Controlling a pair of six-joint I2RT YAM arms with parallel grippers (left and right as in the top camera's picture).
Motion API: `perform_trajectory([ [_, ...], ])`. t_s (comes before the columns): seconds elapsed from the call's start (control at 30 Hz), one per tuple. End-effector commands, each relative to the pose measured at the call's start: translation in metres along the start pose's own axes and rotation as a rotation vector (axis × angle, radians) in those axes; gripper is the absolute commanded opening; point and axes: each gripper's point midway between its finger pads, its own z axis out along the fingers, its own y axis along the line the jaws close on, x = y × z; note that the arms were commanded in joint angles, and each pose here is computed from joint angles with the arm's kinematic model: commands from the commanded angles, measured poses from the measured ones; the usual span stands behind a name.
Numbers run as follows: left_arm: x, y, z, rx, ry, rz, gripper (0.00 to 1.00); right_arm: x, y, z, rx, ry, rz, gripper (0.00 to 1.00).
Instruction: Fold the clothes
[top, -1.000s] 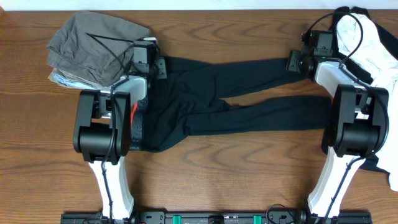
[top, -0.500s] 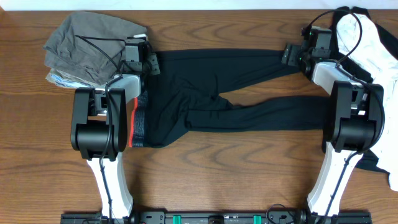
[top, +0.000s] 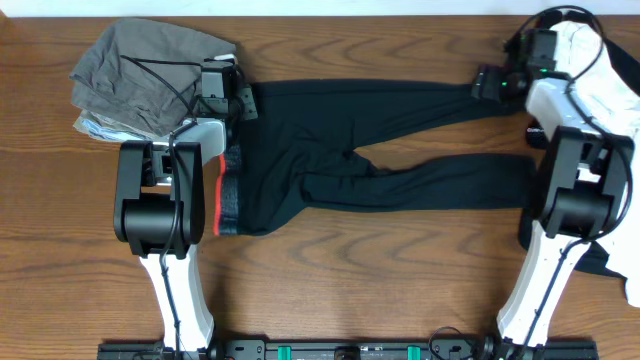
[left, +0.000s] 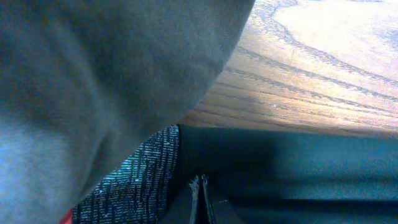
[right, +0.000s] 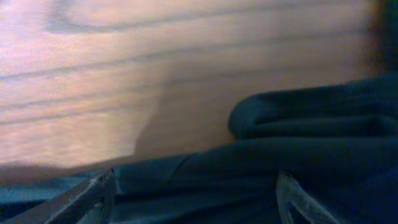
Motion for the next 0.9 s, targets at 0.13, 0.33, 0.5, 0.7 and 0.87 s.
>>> perform_trajectory([
  [0.13,0.012,0.025,0.009,-0.079,0.028,-0.015,0.06,0.028,-0.094,0.004,0.153,0.13,0.171,0.8],
  [0.33,0.014,0.026,0.009,-0.084,0.04,0.008,0.06,0.008,-0.106,-0.021,0.165,0.142,0.147,0.82],
  [0.5,0.018,0.028,0.008,-0.092,0.057,0.015,0.06,-0.019,-0.122,-0.048,0.262,0.107,0.134,0.82],
  [0.7,0.019,0.028,0.008,-0.092,0.058,0.015,0.06,-0.03,-0.134,-0.065,0.307,0.094,0.167,0.82],
  [0.87,0.008,0.027,0.001,-0.089,0.037,0.013,0.06,-0.032,-0.126,-0.071,0.29,0.105,0.164,0.82],
])
